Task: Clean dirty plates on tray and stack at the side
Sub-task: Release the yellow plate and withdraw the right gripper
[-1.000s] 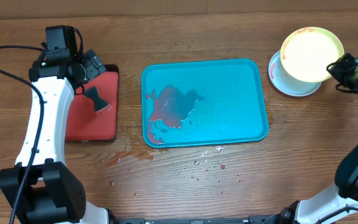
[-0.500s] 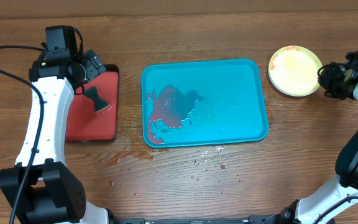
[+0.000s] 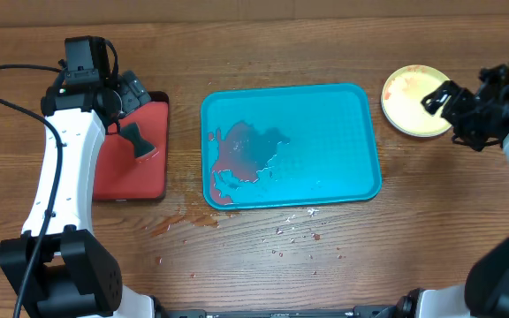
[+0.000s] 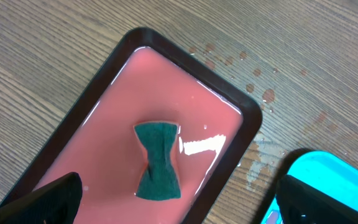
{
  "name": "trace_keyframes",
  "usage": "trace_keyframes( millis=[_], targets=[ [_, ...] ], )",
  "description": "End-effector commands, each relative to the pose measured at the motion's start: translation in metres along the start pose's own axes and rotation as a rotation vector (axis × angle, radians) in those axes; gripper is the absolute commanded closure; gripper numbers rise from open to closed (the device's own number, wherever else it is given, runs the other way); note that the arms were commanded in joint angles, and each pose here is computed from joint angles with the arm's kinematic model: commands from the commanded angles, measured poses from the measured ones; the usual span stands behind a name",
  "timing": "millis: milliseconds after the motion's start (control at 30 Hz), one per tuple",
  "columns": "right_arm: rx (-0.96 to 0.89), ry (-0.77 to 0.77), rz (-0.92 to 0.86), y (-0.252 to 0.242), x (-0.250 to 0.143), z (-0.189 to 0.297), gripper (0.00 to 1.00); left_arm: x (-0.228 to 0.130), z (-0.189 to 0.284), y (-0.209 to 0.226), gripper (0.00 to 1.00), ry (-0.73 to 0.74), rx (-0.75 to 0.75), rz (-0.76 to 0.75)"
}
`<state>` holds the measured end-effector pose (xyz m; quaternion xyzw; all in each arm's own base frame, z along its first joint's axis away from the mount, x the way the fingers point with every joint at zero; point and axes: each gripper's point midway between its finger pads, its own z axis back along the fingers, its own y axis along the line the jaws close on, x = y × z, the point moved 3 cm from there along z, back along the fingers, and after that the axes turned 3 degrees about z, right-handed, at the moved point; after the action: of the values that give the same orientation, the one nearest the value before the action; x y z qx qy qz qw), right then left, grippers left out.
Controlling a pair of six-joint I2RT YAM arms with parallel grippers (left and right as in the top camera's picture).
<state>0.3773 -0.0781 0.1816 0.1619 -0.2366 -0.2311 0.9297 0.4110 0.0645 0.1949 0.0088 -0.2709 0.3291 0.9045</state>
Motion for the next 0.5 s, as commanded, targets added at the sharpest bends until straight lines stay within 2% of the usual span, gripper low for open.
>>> trace_keyframes(
  millis=[0, 467],
  targets=[
    [0.026, 0.004, 0.107, 0.025, -0.03, 0.007, 0.0, 0.002, -0.002, 0.0, 0.0, 0.003, -0.001, 0.005],
    [0.188, -0.129, 0.284, 0.067, -0.111, 0.057, 0.0, 0.002, -0.002, 0.0, 0.0, 0.003, -0.001, 0.005]
  ],
)
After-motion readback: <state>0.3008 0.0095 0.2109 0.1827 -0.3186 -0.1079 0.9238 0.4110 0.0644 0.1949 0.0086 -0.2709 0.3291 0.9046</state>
